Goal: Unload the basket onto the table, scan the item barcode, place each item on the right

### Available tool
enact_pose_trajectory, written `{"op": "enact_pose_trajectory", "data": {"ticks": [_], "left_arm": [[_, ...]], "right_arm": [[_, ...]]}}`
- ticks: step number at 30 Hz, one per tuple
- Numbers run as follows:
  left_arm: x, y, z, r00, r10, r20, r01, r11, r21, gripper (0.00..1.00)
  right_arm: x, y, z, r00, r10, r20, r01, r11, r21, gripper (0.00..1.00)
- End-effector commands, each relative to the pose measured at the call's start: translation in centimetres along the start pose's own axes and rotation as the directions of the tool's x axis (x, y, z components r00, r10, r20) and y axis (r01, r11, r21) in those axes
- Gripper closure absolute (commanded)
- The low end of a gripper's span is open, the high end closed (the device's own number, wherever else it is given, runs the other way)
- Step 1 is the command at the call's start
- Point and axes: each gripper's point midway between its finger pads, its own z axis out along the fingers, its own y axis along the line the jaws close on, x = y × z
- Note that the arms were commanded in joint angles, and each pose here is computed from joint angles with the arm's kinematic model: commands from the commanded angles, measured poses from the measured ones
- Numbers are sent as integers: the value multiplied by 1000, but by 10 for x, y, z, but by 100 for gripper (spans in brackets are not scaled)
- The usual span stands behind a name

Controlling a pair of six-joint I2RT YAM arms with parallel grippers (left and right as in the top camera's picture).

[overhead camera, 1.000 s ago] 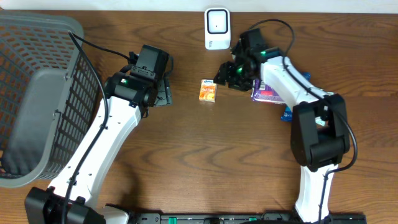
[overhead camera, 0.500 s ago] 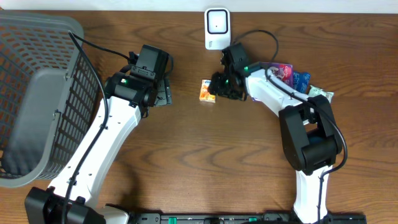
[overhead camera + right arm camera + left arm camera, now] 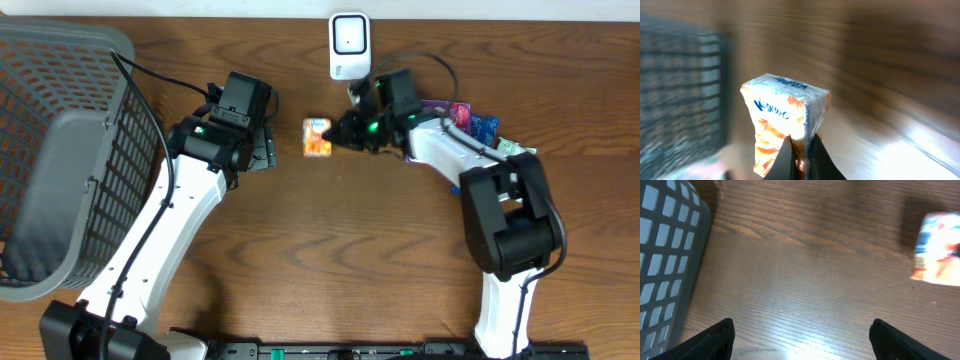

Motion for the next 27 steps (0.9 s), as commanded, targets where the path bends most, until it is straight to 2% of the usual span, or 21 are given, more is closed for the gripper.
{"op": "enact_pose_trajectory", "data": {"ticks": [1, 4, 14, 19, 22, 24, 27], "left_arm": [[-3, 3, 0, 1000, -10, 7, 10, 1000, -19, 14], [-3, 3, 0, 1000, -10, 7, 10, 1000, -19, 14], [-3, 3, 0, 1000, -10, 7, 10, 1000, -19, 14], [-3, 3, 0, 1000, -10, 7, 10, 1000, -19, 14], [-3, 3, 0, 1000, -10, 7, 10, 1000, -19, 14], [-3, 3, 0, 1000, -10, 7, 10, 1000, -19, 14], [-3, 3, 0, 1000, -10, 7, 10, 1000, -19, 14]], "right_arm": [[16, 48, -24, 988, -76, -132, 28, 941, -336, 99], [16, 55, -34, 985, -99, -141, 36, 917, -398, 99], [10, 48, -30, 990, -89, -111, 45, 935, -351, 99], [-6, 31, -23, 998, 17, -56, -30, 971, -238, 99], [-25, 26, -23, 999, 40, 27, -34, 983, -182, 99], [-37, 14, -25, 993, 53, 101, -44, 995, -91, 99], [-47, -18, -29, 973, 112, 202, -132, 987, 88, 99]]}}
